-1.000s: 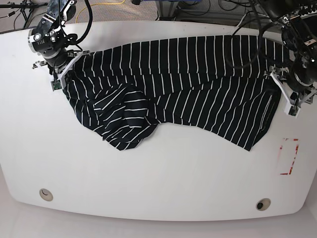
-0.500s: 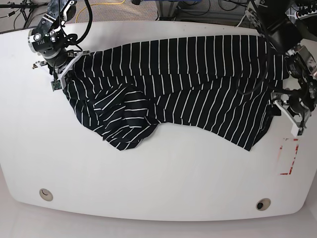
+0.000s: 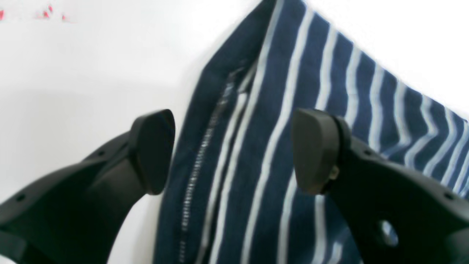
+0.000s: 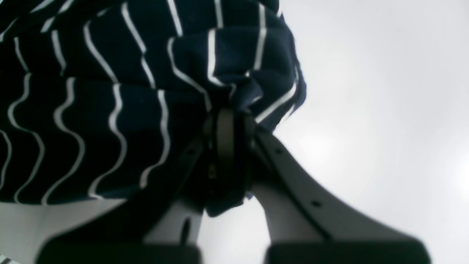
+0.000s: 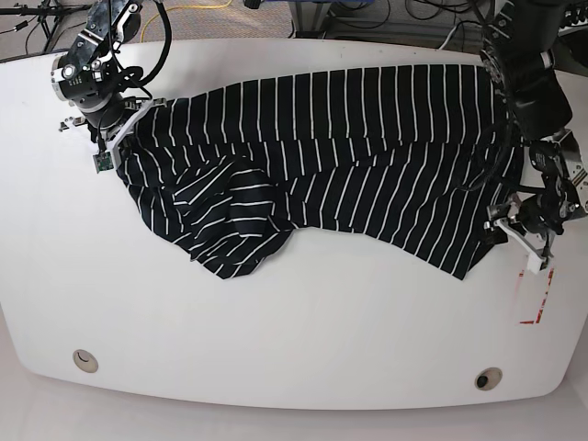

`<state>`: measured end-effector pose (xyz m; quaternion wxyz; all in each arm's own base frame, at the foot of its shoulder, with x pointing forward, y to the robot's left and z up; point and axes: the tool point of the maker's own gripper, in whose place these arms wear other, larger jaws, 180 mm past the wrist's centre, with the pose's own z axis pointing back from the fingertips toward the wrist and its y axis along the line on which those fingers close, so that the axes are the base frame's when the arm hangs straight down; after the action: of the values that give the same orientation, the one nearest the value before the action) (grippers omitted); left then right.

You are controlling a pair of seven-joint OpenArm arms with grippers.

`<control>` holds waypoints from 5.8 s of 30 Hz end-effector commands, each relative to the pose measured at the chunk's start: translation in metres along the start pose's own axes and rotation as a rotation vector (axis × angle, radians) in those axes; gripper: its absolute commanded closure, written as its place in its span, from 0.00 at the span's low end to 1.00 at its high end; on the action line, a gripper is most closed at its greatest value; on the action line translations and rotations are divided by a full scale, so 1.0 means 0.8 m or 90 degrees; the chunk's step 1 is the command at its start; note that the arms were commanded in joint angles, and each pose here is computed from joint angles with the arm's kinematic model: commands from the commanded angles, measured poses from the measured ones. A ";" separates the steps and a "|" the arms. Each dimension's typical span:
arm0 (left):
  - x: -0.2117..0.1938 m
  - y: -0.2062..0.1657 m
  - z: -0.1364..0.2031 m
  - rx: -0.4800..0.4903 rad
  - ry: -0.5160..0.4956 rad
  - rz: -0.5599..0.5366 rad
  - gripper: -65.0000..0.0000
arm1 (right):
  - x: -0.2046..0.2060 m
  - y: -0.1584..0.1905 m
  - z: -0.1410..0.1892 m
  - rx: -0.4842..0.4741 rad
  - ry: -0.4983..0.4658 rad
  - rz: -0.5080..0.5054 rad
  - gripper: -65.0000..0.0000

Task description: Fold the T-shirt properly

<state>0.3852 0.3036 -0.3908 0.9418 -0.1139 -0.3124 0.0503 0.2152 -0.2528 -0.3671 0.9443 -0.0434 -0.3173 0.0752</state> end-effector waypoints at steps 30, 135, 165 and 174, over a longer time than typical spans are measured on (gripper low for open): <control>-0.002 -0.028 0.055 0.035 0.051 -0.182 0.39 | 0.022 -0.009 0.005 -0.016 -0.036 0.001 1.00; -0.089 -0.100 -0.018 -0.080 0.139 -0.214 1.00 | 0.042 -0.013 0.003 -0.020 -0.060 -0.001 1.00; 0.259 -0.145 0.231 0.087 -0.392 -0.249 1.00 | 0.265 -0.112 0.059 -0.138 -0.297 0.079 1.00; 0.346 -0.165 0.309 0.071 -0.517 -0.198 1.00 | 0.388 -0.150 0.105 -0.173 -0.384 0.144 1.00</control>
<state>0.4577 0.2589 -0.0425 0.7719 0.0108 -0.6339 -0.0473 0.4143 -0.3009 -0.1409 0.8034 -0.1485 -0.5571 0.1487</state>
